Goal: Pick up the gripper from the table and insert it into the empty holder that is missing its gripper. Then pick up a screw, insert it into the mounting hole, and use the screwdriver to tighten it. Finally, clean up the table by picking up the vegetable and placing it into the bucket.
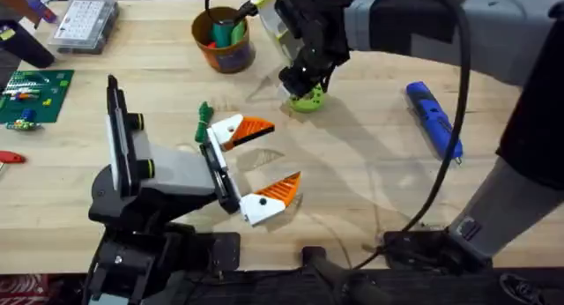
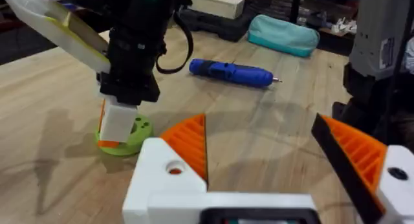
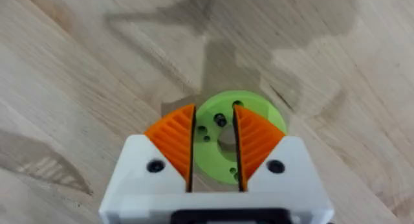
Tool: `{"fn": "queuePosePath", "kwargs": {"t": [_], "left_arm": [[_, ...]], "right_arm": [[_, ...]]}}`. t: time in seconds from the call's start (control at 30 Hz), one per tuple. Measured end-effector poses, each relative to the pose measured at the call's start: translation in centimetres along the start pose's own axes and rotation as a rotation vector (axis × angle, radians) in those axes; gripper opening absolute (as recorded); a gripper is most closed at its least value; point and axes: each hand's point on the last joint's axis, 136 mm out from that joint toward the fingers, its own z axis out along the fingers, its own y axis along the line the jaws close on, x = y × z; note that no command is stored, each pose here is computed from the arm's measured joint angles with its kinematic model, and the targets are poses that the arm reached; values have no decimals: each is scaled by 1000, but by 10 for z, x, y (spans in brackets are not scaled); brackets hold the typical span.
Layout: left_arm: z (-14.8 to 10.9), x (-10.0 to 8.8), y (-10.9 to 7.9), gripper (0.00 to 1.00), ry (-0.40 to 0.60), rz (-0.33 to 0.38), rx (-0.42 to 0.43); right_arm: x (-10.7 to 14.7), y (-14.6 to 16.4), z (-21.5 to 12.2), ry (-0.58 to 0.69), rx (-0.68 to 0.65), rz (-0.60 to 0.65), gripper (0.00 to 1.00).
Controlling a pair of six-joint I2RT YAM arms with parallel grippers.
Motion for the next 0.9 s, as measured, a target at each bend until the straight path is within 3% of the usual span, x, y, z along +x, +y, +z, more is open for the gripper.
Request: {"fn": "queuePosePath", "kwargs": {"t": [0.33, 0.4, 0.47, 0.9], "left_arm": [[0, 0, 0, 986, 0, 0, 0], [0, 0, 0, 986, 0, 0, 0], [0, 0, 0, 986, 0, 0, 0], [0, 0, 0, 986, 0, 0, 0]], "right_arm": [[-1, 0, 3, 5, 0, -4, 330], [-2, -2, 2, 4, 7, -8, 87], [-1, -2, 3, 6, 7, -5, 10], [-1, -2, 3, 8, 7, -5, 4]]}}
